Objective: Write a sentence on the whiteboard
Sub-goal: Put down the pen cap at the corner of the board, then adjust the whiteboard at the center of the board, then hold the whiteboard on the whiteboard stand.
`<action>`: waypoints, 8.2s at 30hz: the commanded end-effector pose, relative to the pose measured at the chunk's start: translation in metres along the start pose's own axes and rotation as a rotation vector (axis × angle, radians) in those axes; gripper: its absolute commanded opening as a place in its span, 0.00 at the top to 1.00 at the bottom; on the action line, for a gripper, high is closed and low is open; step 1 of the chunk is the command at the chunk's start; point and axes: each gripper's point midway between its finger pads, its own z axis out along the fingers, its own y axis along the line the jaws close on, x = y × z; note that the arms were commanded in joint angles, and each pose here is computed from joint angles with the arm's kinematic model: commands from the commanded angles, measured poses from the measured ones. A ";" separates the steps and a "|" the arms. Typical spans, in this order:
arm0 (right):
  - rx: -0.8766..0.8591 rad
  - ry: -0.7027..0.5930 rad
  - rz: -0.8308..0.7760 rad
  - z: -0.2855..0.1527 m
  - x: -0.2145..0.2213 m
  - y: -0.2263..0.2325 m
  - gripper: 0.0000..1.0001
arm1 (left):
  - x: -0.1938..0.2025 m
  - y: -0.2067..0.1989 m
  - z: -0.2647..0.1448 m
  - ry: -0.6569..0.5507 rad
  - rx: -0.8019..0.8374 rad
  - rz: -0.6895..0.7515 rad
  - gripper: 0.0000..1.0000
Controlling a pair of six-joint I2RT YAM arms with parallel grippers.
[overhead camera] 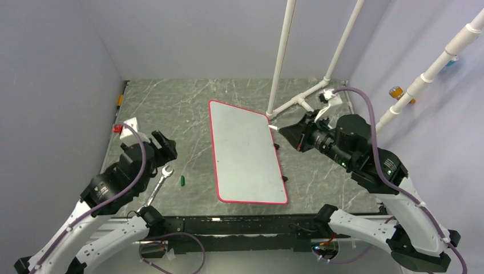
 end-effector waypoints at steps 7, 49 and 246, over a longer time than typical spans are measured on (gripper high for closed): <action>0.286 -0.274 -0.017 -0.062 -0.054 -0.055 1.00 | 0.015 -0.125 -0.016 0.199 0.361 0.197 0.23; 0.325 -0.391 0.036 -0.111 -0.066 -0.070 1.00 | 0.313 -0.339 0.024 0.721 0.651 0.375 0.70; 0.144 -0.242 0.069 -0.050 -0.025 -0.039 1.00 | 0.032 -0.126 0.149 0.706 0.966 0.228 1.00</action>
